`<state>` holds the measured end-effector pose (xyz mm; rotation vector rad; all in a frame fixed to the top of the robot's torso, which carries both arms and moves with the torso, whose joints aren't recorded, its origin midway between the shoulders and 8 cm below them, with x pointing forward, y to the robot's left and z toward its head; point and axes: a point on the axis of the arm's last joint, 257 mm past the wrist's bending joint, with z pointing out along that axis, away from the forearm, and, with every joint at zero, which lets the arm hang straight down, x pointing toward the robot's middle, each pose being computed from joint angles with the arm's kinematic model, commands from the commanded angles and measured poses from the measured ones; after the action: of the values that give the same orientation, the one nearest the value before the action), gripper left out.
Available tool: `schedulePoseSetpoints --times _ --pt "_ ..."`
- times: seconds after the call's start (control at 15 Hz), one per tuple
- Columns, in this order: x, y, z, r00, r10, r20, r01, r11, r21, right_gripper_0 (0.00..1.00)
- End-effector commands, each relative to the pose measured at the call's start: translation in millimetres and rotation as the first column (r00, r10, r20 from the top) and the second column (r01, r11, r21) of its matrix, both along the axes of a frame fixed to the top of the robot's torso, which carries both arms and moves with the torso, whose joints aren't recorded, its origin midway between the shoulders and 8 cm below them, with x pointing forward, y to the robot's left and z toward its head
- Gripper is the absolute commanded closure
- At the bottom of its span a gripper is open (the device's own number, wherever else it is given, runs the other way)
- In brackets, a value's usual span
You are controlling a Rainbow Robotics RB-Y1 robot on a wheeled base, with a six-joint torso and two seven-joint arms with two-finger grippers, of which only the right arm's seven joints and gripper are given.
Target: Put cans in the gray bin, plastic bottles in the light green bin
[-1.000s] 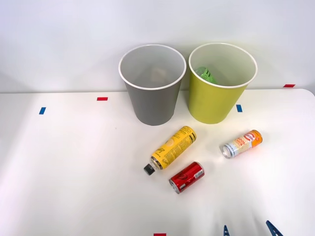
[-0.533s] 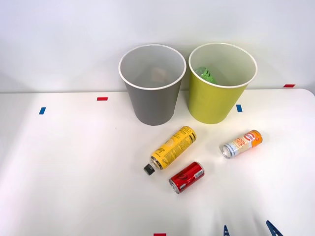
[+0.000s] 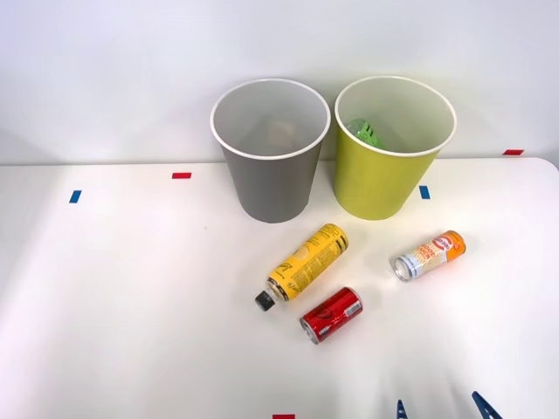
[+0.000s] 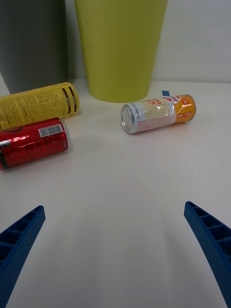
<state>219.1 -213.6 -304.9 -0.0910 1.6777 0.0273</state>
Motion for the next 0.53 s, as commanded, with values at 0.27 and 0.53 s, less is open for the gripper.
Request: schedulePoseSetpoints --times 0.27,0.53 --pt "0.0 0.0 0.0 1.0 0.0 0.0 0.0 1.0 0.0 0.0" --pt "0.0 0.0 0.0 1.0 0.0 0.0 0.0 1.0 0.0 0.0"
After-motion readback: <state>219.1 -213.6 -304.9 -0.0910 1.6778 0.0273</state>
